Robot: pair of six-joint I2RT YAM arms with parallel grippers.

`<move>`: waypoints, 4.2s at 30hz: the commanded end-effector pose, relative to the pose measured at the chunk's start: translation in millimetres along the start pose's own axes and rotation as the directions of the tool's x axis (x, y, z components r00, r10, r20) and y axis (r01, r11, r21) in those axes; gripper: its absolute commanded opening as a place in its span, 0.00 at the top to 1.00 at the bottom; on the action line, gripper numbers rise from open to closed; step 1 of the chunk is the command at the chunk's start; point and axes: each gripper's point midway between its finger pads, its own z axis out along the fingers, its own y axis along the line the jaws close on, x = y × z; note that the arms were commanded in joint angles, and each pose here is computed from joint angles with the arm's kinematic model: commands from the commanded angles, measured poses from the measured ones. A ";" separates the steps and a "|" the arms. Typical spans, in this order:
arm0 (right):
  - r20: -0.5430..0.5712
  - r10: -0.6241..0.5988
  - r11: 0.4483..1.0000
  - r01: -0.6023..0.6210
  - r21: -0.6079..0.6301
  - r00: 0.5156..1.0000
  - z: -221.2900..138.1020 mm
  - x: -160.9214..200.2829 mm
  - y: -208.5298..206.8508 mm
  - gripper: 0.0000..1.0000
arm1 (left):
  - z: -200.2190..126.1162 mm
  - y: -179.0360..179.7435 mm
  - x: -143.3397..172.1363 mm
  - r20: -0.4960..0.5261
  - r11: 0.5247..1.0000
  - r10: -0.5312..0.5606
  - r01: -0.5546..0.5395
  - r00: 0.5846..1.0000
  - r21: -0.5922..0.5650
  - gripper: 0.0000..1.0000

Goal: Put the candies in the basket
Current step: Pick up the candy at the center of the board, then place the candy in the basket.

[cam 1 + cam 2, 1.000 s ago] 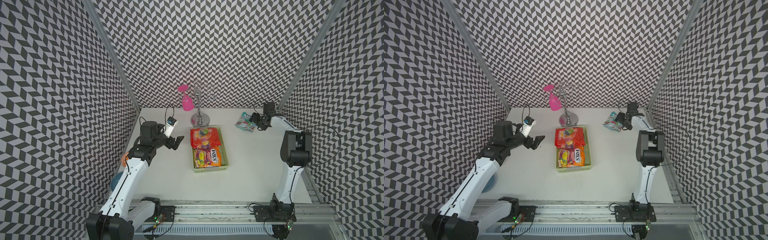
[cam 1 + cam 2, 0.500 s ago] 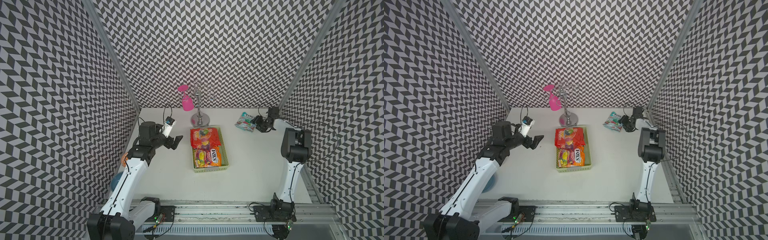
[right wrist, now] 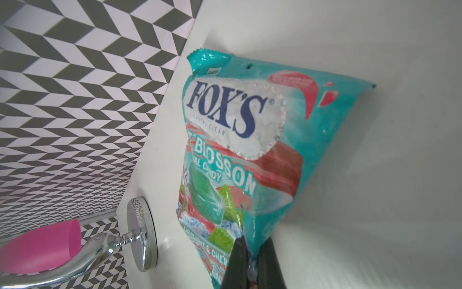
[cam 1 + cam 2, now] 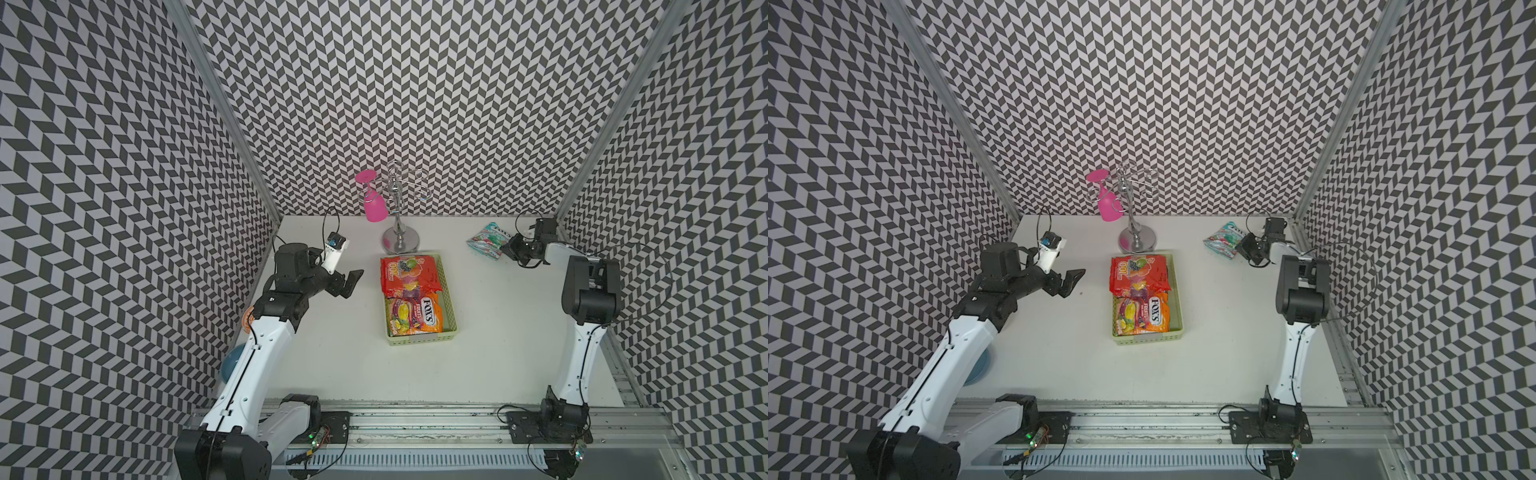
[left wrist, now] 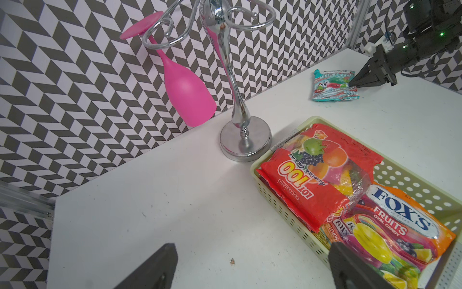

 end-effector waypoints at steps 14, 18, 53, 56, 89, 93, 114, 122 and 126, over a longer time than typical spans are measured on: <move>0.204 -0.051 0.915 0.128 -0.383 0.978 -182.8 48.5 165.8 1.00 | -9.0 3.1 -5.6 0.047 1.000 0.012 -0.011 0.999 -0.024 0.01; 0.218 -0.141 0.897 0.218 -0.385 0.966 -217.6 73.8 191.6 1.00 | -11.6 4.1 -7.2 0.048 0.999 0.012 -0.011 0.999 -0.033 0.01; -0.215 0.522 0.693 -0.558 -0.457 0.825 -247.8 365.3 220.3 1.00 | -24.6 13.2 -14.0 0.073 0.997 0.017 -0.011 0.997 -0.082 0.01; -0.144 0.525 0.722 -0.529 -0.447 0.839 -238.6 360.7 217.0 1.00 | -24.0 12.5 -13.3 0.076 0.997 0.019 -0.013 0.997 -0.079 0.01; -0.040 0.236 0.905 -0.235 -0.354 0.971 -211.6 381.7 204.6 0.46 | -23.3 3.1 -10.5 0.080 1.000 0.028 -0.026 0.996 -0.018 0.01; 0.133 -0.055 0.925 0.100 -0.368 0.990 -232.9 345.6 232.7 0.39 | -22.2 3.9 -9.0 0.069 1.000 0.021 -0.020 0.997 -0.018 0.01; 0.339 -0.932 -0.172 0.980 -0.099 -0.129 -235.1 388.4 200.3 0.08 | -17.9 15.0 6.5 0.061 0.999 -0.046 0.047 0.997 -0.015 0.01; 0.446 -0.770 -0.529 0.847 -0.048 -0.455 -228.3 415.8 182.5 0.07 | -18.1 14.5 5.5 0.065 0.999 -0.043 0.044 0.997 -0.014 0.01; 0.397 -0.706 -0.654 0.755 -0.049 -0.586 -206.2 425.7 162.4 0.07 | -17.0 12.8 7.3 0.072 0.999 -0.039 0.040 0.997 -0.008 0.01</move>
